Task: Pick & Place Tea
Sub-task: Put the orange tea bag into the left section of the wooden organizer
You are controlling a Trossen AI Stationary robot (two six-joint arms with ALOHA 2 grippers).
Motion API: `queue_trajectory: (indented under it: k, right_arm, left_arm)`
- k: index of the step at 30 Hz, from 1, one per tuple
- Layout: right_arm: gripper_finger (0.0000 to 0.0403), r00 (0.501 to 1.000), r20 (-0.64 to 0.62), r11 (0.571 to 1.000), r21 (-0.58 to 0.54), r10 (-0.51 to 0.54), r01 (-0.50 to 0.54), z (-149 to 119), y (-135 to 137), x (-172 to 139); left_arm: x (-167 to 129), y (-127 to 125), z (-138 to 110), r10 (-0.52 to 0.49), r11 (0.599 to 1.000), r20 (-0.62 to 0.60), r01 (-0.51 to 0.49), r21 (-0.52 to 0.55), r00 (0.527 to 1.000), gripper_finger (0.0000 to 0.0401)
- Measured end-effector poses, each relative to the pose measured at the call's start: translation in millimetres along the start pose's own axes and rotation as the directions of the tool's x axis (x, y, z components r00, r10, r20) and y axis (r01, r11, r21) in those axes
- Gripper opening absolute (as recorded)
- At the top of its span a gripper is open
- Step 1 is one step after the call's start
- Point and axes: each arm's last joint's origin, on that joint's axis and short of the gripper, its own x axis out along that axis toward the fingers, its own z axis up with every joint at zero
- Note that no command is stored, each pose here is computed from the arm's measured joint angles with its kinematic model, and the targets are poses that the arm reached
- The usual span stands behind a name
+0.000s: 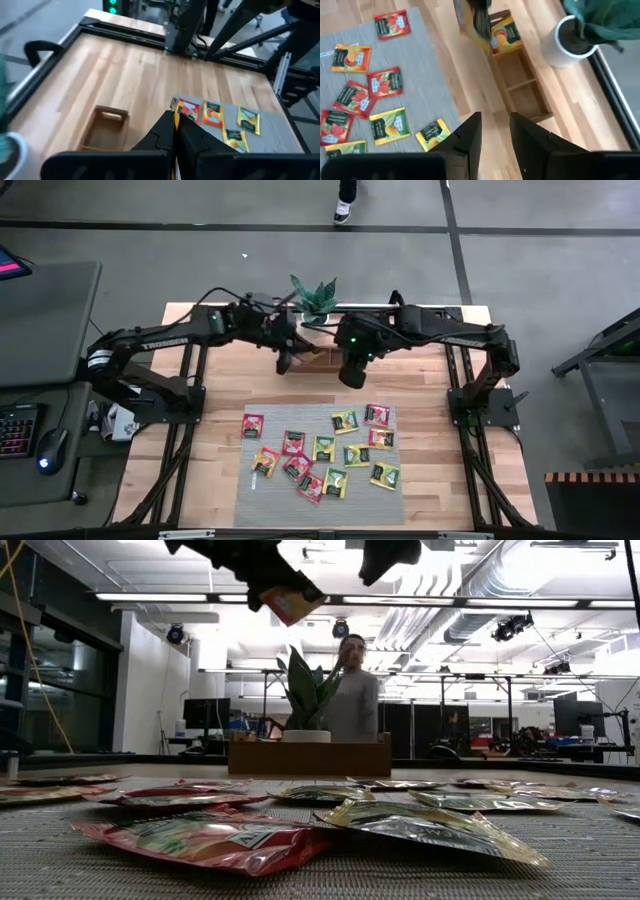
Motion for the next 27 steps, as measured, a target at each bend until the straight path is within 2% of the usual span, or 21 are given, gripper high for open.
queue_trajectory:
  k: [7, 12, 17, 20, 23, 27]
  right_arm:
    - [0.0099, 0.998, 0.013, 0.998, 0.011, -0.059, 0.059, -9.1, -8.0, -22.7]
    - [0.0099, 0.997, 0.039, 0.998, 0.016, -0.068, 0.068, -11.3, -10.6, -32.5]
    - [0.0099, 0.996, 0.074, 0.998, 0.022, -0.055, 0.053, -15.8, -9.8, -35.8]
    - [0.0099, 0.994, 0.101, 0.999, 0.041, -0.036, 0.032, -27.7, -9.6, -27.5]
    - [0.0099, 0.991, 0.135, 0.995, 0.101, -0.013, 0.000, -48.4, -13.1, -17.0]
    - [0.0099, 0.972, 0.229, 0.980, 0.182, 0.043, -0.086, -77.7, -16.8, -5.0]
  left_arm:
    - [-25.7, 14.0, -22.9, 0.052, 0.998, 0.101, -0.047, -0.045, 0.994, 0.0000]
    - [-41.3, 20.0, -51.8, 0.080, 0.993, 0.198, -0.061, -0.101, 0.977, 0.0000]
    - [-43.0, 21.1, -80.7, 0.092, 0.988, 0.293, -0.050, -0.146, 0.952, 0.0000]
    - [-39.6, 22.5, -98.2, 0.089, 0.984, 0.362, -0.025, -0.178, 0.928, 0.0000]
    - [-35.0, 25.9, -114.5, 0.129, 0.974, 0.410, -0.038, -0.224, 0.903, 0.0000]
    - [-25.8, 31.5, -133.9, 0.178, 0.958, 0.420, -0.060, -0.279, 0.890, 0.0000]
